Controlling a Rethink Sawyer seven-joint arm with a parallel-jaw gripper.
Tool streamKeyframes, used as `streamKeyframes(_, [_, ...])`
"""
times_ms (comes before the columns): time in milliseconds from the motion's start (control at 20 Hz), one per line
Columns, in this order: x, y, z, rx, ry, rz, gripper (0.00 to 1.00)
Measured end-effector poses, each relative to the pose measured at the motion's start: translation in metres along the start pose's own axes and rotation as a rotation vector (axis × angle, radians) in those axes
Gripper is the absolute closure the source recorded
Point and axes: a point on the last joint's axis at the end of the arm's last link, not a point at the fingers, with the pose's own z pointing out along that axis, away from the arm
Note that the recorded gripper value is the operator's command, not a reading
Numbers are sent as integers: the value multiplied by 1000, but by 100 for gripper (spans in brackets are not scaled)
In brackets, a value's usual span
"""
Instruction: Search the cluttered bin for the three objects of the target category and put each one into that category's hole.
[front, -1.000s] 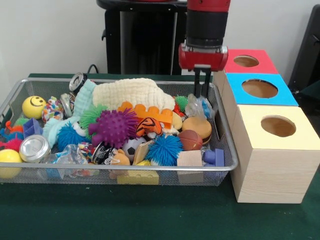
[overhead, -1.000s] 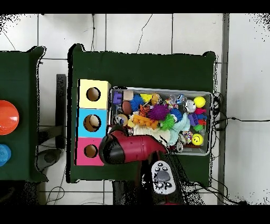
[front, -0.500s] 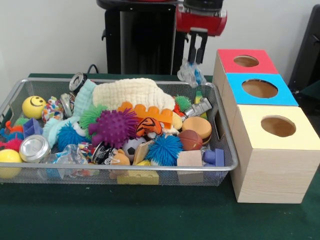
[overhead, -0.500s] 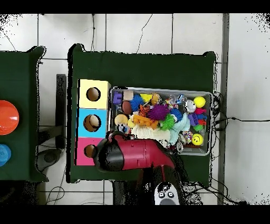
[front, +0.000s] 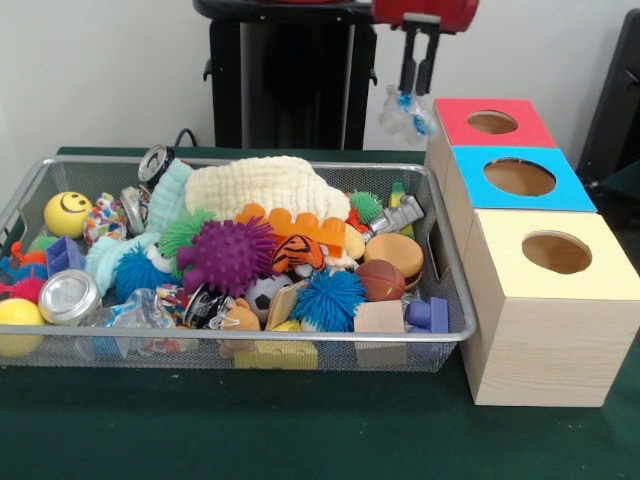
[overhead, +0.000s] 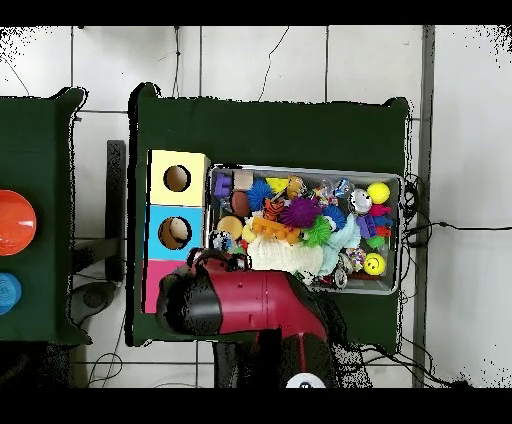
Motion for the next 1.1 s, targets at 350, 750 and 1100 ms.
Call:
streamKeyframes(350, [22,38,-8,-41,33,10,100])
streamKeyframes(750, [48,65,-7,-72,89,30,100])
streamKeyframes(1100, [58,66,-3,-76,116,48,100])
